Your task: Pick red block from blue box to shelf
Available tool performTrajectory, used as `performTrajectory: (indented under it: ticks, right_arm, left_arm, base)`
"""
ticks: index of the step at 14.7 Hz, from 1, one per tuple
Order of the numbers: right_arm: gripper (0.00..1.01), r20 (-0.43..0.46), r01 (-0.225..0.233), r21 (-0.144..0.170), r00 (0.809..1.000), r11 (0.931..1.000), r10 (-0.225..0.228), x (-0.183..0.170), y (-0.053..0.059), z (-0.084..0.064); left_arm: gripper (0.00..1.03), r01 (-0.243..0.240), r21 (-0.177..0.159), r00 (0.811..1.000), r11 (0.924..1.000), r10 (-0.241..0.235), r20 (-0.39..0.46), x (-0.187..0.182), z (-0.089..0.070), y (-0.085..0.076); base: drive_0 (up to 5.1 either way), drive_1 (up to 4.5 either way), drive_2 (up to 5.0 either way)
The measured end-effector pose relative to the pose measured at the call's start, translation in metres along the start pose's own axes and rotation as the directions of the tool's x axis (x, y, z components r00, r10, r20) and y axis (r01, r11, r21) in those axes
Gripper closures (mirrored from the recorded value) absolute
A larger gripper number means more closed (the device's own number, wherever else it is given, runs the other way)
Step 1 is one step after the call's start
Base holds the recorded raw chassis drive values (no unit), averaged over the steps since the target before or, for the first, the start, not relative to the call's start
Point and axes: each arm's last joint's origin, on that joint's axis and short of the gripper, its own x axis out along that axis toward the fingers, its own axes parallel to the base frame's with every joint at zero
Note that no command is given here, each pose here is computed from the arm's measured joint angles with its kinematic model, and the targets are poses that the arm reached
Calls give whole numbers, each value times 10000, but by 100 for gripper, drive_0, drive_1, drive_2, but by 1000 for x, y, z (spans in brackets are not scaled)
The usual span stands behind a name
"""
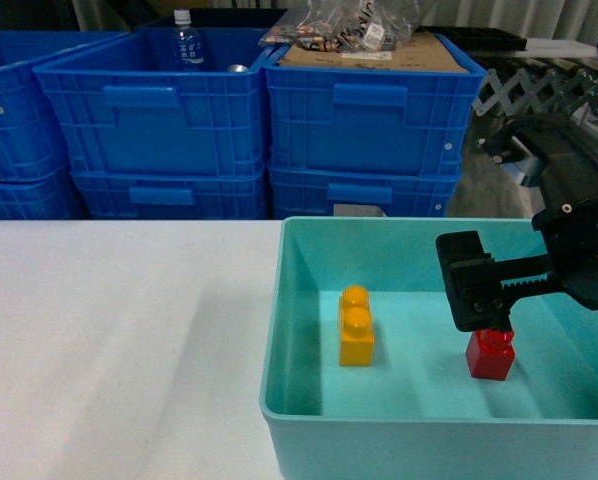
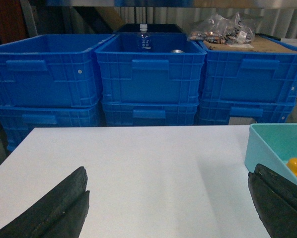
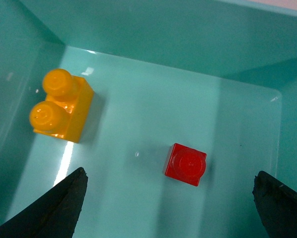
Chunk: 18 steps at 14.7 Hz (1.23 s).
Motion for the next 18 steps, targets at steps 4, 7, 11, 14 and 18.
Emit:
performTrajectory:
  ticks: [4,7,11,14,18]
  right_arm:
    - [3,-627,586,29,9963,9983,-583,26,1,1]
    - [3,-875,651,16,9941,9979,-647,33,1,0]
    - [3,-1024,754,4,9919,9972,-750,39,1,-1]
    - [3,-1228,842,29,9889,9964,-832,45,1,-3]
    - [3,-1424,917,11,9856,9958,-906,51,1,-6]
  left_arm:
    - [5,0,0,10000,10000,0,0,0,0,0]
    - [5,0,0,10000,10000,0,0,0,0,0]
    - [5,0,-4,10000,10000,0,0,0,0,0]
    - [5,0,0,10000,10000,0,0,0,0,0]
    - [5,0,-4,10000,10000,0,0,0,0,0]
  base:
    - [0,0,0]
    - [0,0,0]
    - [0,0,0]
    - [0,0,0]
    - [0,0,0]
